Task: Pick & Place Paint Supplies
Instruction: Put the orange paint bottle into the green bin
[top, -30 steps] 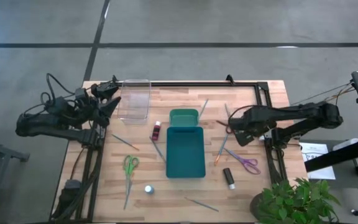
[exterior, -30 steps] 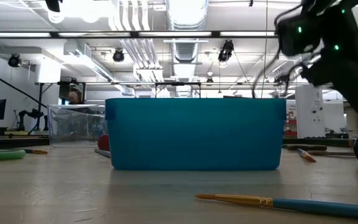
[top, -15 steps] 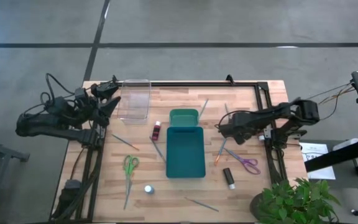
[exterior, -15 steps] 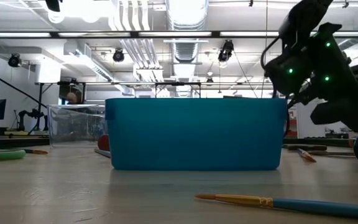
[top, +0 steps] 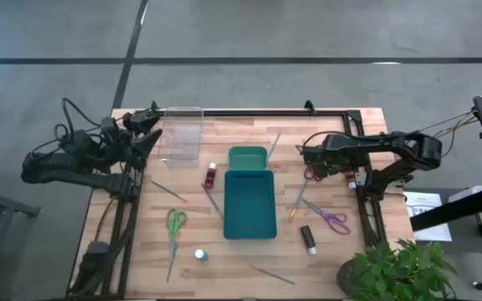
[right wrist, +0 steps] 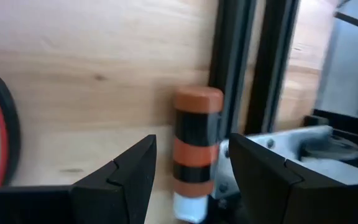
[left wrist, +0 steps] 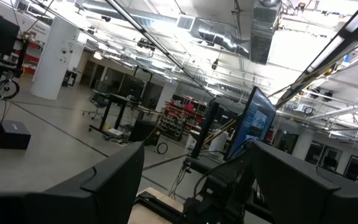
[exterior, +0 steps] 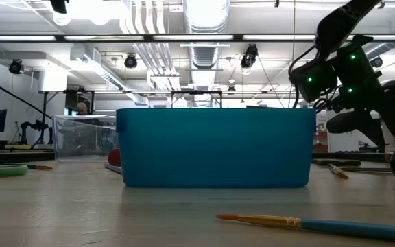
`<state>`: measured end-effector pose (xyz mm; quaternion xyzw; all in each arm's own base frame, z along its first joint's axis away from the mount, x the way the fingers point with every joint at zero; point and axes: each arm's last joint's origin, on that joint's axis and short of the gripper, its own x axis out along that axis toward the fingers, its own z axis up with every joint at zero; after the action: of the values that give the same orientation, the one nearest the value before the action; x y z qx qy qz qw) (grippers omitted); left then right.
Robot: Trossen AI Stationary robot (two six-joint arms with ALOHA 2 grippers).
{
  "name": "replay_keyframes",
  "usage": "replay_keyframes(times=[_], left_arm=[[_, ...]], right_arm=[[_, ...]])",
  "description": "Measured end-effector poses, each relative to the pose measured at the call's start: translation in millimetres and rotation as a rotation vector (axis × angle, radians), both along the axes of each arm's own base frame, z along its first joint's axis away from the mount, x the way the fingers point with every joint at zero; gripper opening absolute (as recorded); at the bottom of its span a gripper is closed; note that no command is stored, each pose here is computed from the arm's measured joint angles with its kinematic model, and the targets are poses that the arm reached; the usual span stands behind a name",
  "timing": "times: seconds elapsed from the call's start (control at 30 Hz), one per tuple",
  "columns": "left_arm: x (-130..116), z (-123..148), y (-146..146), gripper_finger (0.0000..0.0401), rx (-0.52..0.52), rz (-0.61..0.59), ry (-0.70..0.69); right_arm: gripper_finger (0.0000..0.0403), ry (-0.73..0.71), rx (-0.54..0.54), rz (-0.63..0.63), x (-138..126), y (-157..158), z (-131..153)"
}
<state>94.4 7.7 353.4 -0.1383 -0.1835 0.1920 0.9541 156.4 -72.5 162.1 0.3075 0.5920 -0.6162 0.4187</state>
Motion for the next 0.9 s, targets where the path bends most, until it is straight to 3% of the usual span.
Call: replay_keyframes(times=[0.3, 0.67, 0.9], left_arm=[[0.0, 0.0, 0.0, 0.0301, 0.000, -0.001, 0.000], [0.0, 0.1, -0.1, 0.0301, -0.023, -0.010, -0.012], [0.2, 0.1, 0.0, 0.0301, -0.038, -0.015, -0.019]], right_arm=[[0.0199, -0.055, 0.025, -0.041, -18.2, -4.3, -7.1], [0.0199, -0.037, 0.047, -0.012, -19.7, -4.1, -34.5], [0.0199, -0.062, 0.046, -0.015, -16.5, -5.6, -33.5]])
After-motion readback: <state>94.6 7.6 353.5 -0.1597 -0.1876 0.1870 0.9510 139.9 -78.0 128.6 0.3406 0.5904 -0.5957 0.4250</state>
